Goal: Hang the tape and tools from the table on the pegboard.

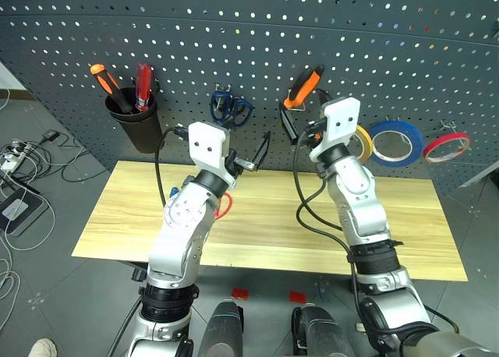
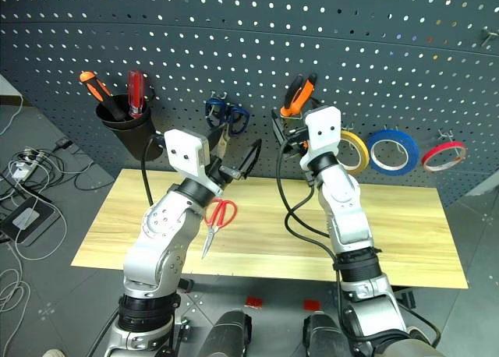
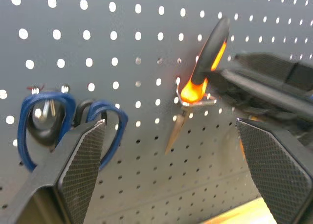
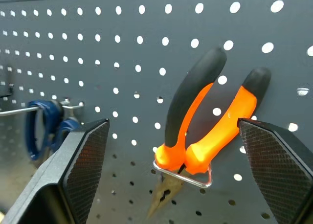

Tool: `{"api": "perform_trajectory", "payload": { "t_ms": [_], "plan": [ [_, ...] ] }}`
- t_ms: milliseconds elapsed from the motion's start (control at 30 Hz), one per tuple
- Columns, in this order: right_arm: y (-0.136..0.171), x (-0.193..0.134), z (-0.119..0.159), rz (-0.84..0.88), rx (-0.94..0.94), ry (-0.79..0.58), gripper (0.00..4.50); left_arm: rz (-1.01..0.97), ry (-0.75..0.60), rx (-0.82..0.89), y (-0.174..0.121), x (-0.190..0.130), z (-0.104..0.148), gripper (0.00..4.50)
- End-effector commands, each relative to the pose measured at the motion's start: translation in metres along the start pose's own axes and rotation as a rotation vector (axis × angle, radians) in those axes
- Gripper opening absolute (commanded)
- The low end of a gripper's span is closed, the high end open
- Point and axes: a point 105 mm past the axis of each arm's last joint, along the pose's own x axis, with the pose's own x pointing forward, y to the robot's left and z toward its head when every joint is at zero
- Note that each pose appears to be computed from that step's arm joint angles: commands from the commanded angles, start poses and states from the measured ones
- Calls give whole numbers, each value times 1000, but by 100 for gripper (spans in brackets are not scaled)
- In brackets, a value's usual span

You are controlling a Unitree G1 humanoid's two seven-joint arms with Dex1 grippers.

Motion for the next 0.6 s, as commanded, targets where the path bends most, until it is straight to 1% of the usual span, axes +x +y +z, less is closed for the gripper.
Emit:
{"api": "perform_trajectory", "payload": {
  "t_ms": [33,100,233,333,433,600],
  "plan": [
    [4,-16,15,108,9,-1,447,59,62,15,5,-13,-13,450],
    [7,-31,6,186,16,63,447,130,160,4,13,-25,-37,450],
    [11,-54,-4,302,15,147,447,231,294,5,24,-46,-66,450],
    [28,-84,-17,499,0,222,447,346,446,-2,42,-71,-96,450],
    [43,-105,-25,642,-7,259,447,407,536,14,59,-86,-108,450],
    [59,-120,-31,760,10,286,447,418,637,31,79,-95,-117,450]
  ]
}}
